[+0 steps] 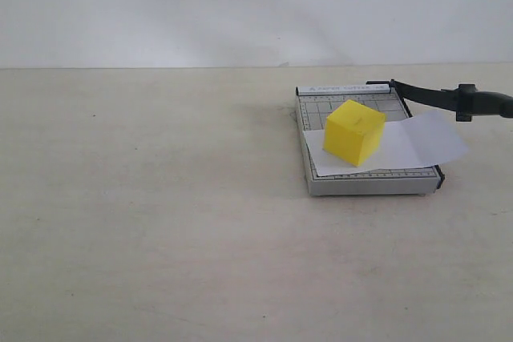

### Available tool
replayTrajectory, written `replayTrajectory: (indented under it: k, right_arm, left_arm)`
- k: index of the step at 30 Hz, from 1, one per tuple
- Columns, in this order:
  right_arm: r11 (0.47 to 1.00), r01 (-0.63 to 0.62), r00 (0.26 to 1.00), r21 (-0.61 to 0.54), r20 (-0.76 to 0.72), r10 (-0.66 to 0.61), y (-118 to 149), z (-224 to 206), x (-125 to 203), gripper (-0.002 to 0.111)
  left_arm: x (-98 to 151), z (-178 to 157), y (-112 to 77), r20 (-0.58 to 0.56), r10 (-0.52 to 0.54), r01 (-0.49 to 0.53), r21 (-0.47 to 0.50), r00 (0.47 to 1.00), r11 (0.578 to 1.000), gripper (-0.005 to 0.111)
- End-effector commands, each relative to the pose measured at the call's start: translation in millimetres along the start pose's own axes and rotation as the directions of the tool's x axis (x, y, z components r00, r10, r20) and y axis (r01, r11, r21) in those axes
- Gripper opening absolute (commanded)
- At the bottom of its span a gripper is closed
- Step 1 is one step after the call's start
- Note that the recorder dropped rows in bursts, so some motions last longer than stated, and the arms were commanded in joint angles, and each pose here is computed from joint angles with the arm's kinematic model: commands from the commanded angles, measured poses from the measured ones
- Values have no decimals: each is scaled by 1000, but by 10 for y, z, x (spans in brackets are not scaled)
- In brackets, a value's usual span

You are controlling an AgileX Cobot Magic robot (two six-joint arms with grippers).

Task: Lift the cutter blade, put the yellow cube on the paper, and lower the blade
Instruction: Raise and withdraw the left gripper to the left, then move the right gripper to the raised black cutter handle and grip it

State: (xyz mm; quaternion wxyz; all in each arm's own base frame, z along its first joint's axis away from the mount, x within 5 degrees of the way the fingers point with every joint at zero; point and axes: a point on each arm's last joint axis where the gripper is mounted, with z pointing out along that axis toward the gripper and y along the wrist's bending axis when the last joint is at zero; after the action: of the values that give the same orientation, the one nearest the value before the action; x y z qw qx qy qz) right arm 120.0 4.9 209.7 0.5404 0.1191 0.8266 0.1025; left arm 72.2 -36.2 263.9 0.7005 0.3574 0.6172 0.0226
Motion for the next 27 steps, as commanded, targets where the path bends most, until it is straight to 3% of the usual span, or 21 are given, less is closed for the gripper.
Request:
replayTrajectory:
  k: [1, 6, 22, 24, 27]
  right_arm:
    - [1000, 7, 1000, -8, -6, -7, 7, -2, 13, 0]
    - [1000, 8, 1000, -9, -7, -8, 8, -2, 15, 0]
    - [1000, 11, 1000, -21, -12, -12, 22, -3, 7, 0]
    - [999, 43, 999, -26, 12, -42, 45, -10, -66, 5]
    - [991, 127, 990, -36, 71, -124, 109, -34, -253, 29]
  left_arm:
    - [100, 0, -143, 8, -58, 57, 82, 998, 995, 42]
    - [194, 2, -224, -18, -118, 119, 115, 993, 986, 42]
    - [176, -1, -255, -1, -145, 143, 148, 989, 978, 42]
    - [164, -4, -269, 10, -147, 143, 165, 989, 976, 42]
    - [150, -7, -284, 22, -149, 142, 184, 989, 973, 42]
